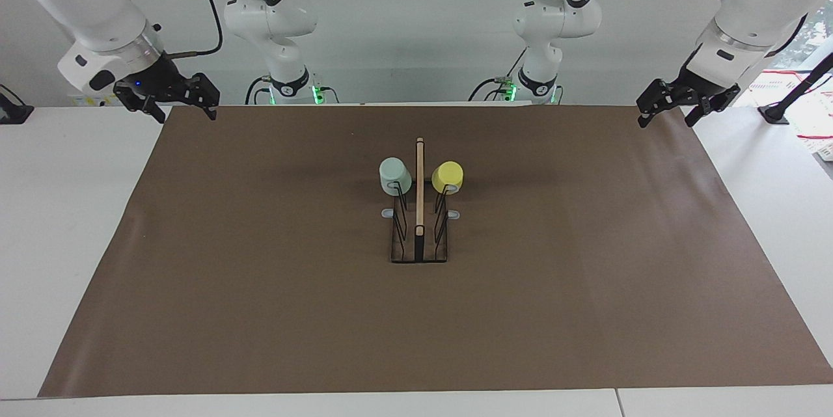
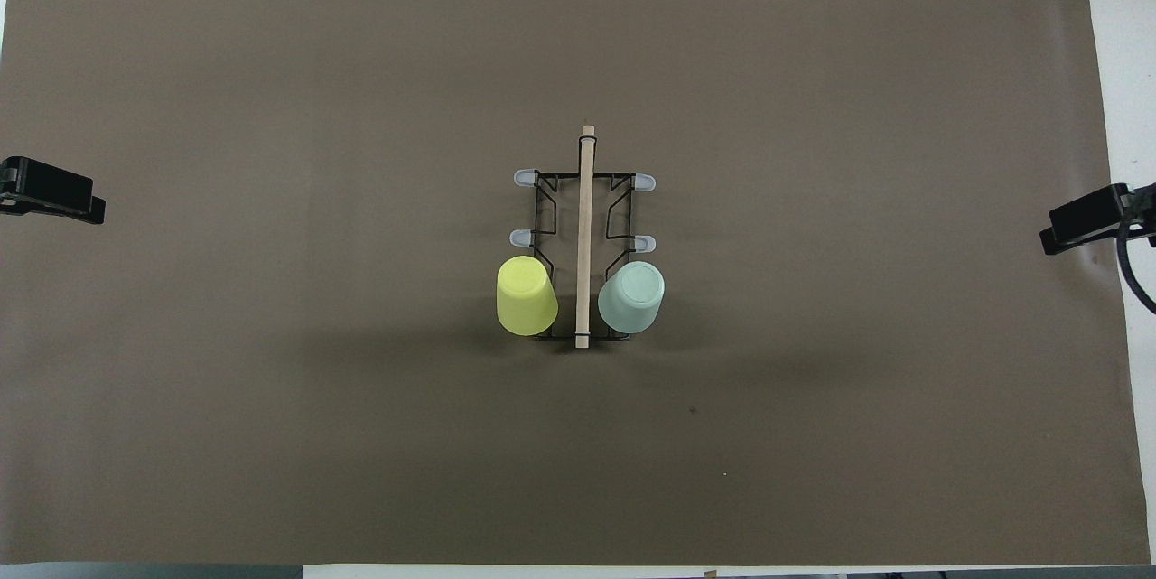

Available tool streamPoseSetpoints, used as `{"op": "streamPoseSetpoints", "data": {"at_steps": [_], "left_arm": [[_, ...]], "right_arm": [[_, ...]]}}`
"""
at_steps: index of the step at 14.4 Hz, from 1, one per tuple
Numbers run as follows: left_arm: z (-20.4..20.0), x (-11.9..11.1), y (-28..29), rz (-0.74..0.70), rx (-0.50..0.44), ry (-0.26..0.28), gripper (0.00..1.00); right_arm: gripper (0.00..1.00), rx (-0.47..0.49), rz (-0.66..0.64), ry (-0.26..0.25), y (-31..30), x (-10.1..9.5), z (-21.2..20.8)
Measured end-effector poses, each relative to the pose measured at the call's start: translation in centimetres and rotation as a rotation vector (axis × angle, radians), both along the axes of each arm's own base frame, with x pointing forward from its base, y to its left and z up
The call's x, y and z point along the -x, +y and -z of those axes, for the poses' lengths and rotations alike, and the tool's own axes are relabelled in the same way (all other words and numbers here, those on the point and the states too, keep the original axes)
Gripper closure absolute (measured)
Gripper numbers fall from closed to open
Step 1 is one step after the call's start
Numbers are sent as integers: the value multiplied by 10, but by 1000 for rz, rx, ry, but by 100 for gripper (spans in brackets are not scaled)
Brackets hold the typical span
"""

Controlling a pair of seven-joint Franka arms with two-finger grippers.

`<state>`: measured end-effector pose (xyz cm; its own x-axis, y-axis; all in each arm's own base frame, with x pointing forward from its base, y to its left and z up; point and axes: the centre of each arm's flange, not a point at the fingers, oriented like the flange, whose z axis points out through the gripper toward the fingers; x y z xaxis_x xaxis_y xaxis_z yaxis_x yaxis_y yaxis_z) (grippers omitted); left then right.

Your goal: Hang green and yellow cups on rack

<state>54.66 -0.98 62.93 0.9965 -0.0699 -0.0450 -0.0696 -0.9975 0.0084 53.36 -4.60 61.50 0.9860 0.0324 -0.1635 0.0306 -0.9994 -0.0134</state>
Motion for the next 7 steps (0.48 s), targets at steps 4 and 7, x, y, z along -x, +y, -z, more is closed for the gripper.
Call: {"op": "streamPoseSetpoints", "data": {"at_steps": [4, 7], "left_arm": [[0, 0, 0, 0, 0, 0, 0], [0, 0, 0, 0, 0, 0, 0]], "right_arm": [[0, 6, -9, -11, 2, -2, -1], [0, 14, -17, -23, 2, -3, -2]]}}
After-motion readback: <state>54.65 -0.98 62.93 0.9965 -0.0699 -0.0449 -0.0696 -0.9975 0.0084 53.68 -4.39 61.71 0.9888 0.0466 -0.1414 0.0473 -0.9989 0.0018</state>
